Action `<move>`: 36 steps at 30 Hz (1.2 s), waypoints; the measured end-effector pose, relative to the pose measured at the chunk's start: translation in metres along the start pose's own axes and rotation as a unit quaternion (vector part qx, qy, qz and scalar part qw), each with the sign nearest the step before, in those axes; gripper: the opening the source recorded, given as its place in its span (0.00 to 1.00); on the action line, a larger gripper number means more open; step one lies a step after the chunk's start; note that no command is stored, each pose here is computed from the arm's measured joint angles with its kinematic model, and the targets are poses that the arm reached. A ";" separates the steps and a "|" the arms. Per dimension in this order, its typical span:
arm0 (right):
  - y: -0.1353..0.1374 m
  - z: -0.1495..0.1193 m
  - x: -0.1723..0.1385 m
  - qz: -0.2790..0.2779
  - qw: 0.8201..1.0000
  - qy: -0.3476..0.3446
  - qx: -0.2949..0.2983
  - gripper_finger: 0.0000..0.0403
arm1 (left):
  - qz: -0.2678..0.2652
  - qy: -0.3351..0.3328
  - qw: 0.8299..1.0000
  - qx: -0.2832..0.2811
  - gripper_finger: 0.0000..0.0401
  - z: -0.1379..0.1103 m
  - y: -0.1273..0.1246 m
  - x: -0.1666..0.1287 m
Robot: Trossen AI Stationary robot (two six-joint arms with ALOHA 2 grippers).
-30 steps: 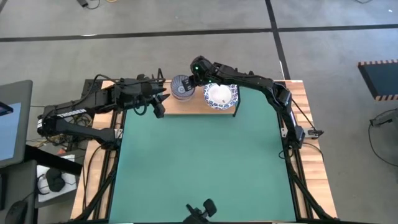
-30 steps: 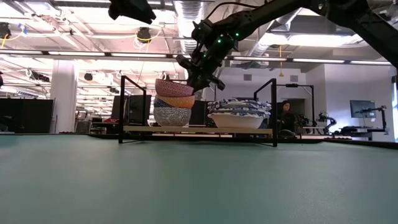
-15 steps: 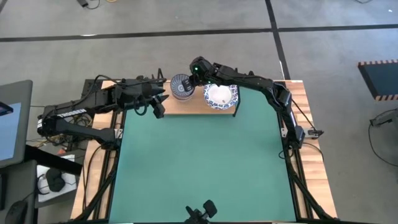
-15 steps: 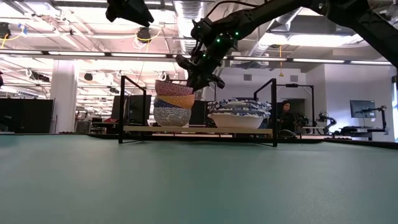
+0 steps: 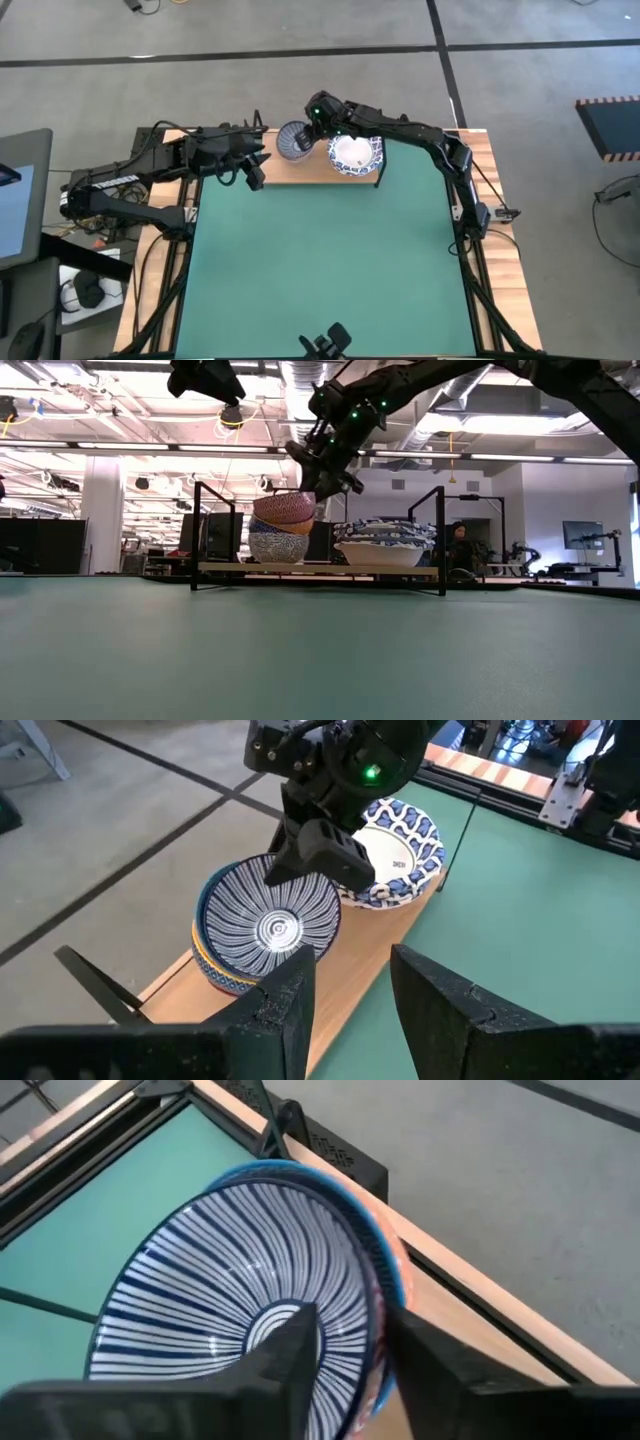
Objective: Place and stack bowls onto a shelf
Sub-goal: Stack the blue bowl on top of the light blue bowl on the shelf, then return to Home Position
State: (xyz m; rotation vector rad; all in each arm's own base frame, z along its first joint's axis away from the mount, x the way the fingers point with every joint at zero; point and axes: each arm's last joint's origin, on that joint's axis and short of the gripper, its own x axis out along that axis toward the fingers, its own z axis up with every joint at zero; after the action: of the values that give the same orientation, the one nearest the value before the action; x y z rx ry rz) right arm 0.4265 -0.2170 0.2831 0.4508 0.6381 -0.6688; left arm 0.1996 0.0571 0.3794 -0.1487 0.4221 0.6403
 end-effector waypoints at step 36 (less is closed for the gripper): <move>0.010 0.015 -0.015 0.052 0.995 -0.060 -0.061 0.58 | -0.009 -0.028 0.998 -0.051 0.30 -0.006 0.001 -0.048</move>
State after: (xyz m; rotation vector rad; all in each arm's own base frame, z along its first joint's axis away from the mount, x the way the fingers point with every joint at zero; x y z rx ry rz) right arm 0.4302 -0.2124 0.3054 0.3255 0.5352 -0.5501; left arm 0.1622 0.0294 0.3942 -0.2301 0.3334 0.6474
